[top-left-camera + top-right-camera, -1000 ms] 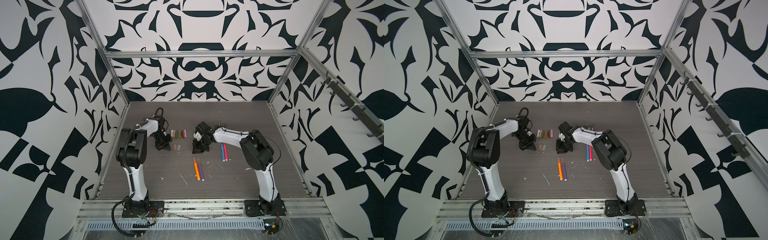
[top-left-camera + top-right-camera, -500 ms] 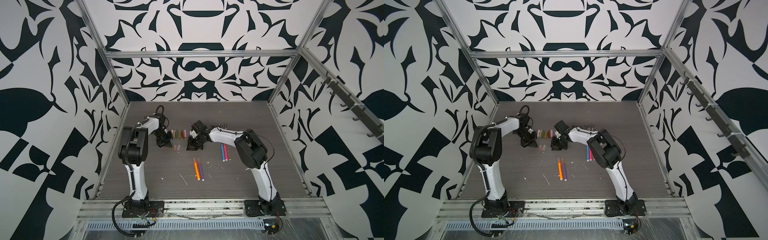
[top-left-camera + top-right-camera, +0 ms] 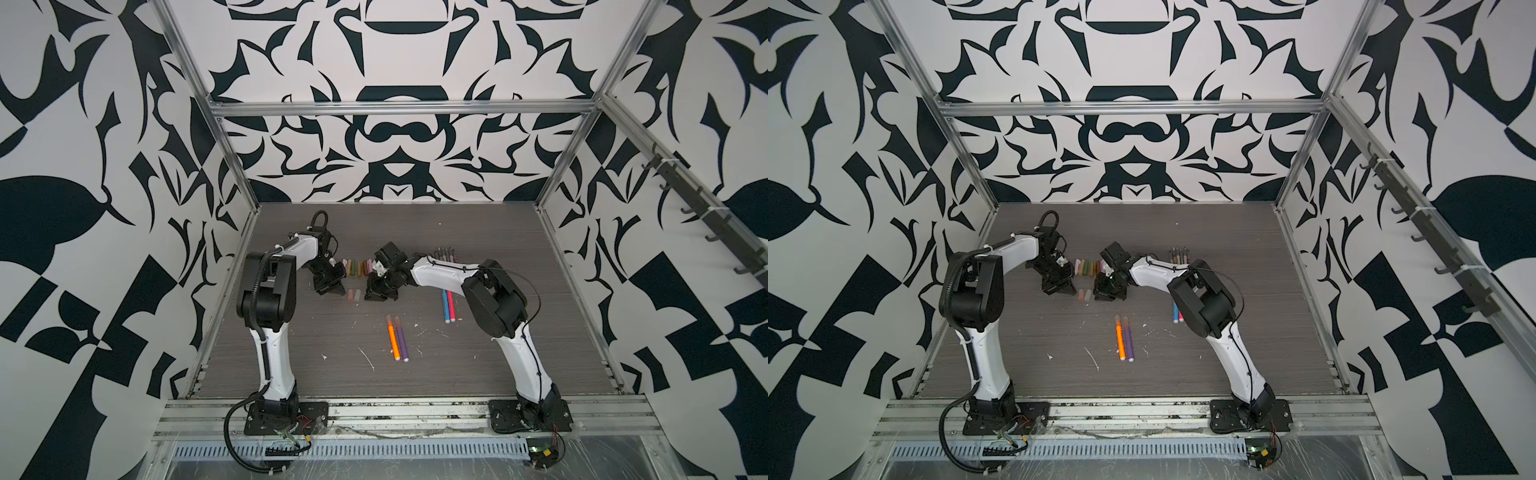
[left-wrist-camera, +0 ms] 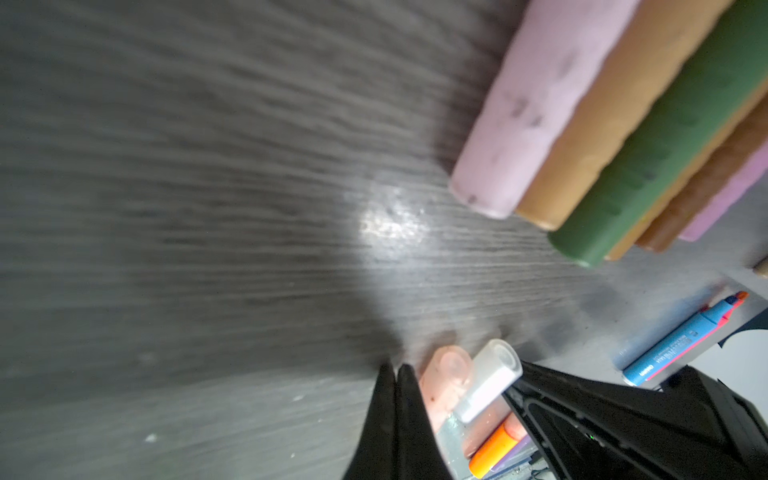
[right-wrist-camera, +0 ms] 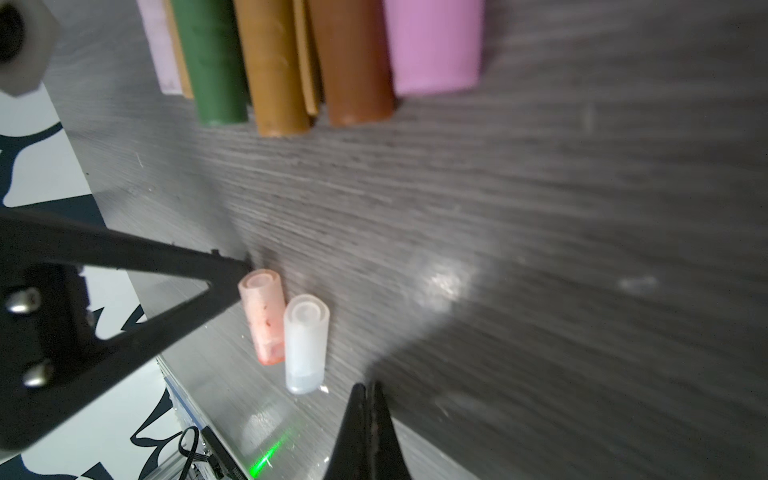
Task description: Open the pen caps
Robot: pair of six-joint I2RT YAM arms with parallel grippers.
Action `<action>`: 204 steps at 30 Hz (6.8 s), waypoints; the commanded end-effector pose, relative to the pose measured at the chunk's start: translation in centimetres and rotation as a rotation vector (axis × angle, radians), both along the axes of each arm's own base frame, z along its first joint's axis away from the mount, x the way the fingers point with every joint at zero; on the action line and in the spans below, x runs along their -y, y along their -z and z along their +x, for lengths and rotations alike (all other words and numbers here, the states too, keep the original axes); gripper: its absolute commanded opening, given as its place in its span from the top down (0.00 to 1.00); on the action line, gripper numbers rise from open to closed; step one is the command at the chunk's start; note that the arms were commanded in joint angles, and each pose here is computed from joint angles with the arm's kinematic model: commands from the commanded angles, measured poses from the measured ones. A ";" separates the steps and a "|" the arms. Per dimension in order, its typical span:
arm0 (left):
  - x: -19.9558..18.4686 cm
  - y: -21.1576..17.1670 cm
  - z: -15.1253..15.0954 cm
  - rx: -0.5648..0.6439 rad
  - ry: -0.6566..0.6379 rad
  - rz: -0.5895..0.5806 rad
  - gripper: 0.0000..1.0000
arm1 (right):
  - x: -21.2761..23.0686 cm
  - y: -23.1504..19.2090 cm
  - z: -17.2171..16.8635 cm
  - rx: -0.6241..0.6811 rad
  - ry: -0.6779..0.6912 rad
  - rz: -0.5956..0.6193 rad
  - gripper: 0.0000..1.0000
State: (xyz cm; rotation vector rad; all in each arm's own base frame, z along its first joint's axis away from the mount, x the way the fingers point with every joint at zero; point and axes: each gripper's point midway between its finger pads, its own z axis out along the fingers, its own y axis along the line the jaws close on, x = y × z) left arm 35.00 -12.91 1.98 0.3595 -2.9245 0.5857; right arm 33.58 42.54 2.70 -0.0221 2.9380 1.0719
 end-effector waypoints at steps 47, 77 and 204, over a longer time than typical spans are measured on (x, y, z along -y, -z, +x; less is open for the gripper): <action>-0.4 1.8 -1.5 -0.073 0.023 0.023 1.00 | 0.6 -2.5 1.7 0.067 -0.009 -0.021 1.00; 0.3 1.7 -1.7 -0.088 0.033 0.005 1.00 | 11.6 -7.4 -8.9 0.170 -0.233 -0.267 0.78; 17.6 -10.4 -2.5 0.043 0.154 -0.314 0.59 | 12.7 -12.6 -6.1 0.135 -0.183 -0.028 1.00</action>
